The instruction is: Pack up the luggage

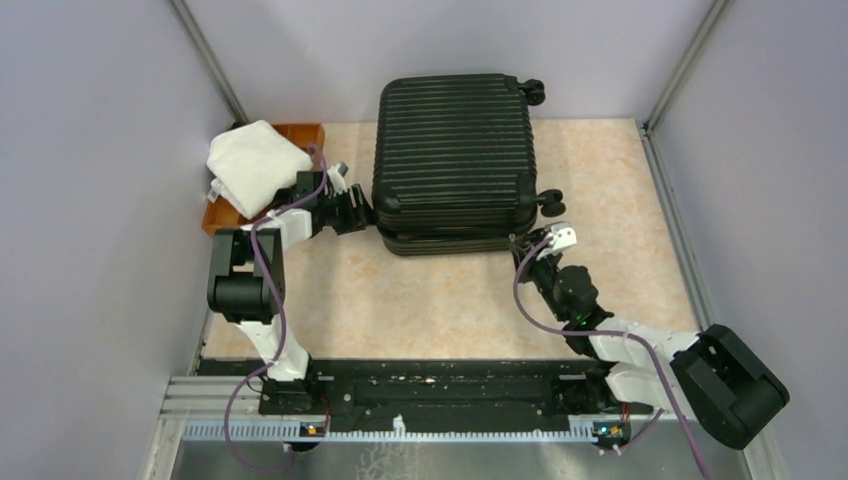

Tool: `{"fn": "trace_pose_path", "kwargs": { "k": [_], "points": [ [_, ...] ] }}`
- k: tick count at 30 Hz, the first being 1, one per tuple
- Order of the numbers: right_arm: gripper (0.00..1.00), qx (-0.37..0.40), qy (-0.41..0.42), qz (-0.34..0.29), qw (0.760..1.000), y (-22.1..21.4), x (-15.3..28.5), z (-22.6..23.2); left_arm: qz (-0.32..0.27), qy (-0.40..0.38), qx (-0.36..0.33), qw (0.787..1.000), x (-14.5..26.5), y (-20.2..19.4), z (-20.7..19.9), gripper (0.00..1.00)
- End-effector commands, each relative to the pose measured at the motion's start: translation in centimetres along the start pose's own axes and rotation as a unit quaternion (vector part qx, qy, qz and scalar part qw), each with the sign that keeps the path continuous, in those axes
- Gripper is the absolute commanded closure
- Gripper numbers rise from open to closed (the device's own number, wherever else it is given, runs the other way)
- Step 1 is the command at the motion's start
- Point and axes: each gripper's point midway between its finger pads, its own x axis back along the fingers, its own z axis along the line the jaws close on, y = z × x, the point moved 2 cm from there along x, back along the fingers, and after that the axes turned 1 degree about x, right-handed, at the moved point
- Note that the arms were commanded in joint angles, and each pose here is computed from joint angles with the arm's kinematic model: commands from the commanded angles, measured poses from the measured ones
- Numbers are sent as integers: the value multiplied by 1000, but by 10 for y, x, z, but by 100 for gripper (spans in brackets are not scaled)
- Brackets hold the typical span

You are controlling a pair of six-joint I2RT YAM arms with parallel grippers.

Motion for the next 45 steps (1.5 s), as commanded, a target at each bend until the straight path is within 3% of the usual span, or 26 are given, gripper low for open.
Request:
{"fn": "trace_pose_path", "kwargs": {
  "k": [1,23,27,28,30,34,39,45],
  "points": [
    [100,-10,54,-43,998,25,-10,37,-12,-126,-46,991,-8,0,-72,35],
    [100,-21,244,-6,970,11,-58,208,0,-141,-116,983,16,-36,-96,42],
    [100,-21,244,1,970,20,-59,215,11,-130,-121,984,22,-38,-89,43],
    [96,-19,231,1,973,25,-57,209,10,-128,-122,984,26,-35,-86,43],
    [78,-21,194,1,981,42,-55,191,1,-117,-123,985,35,-26,-77,43],
    [64,-41,112,0,993,97,-51,134,-43,-82,-121,988,48,10,-55,44],
    [55,-70,-23,-52,996,183,-48,44,-76,-38,-114,990,38,50,-42,39],
    [54,-111,-222,18,969,200,-84,-86,-81,-17,-108,991,-4,88,-33,25]
  ]
}}
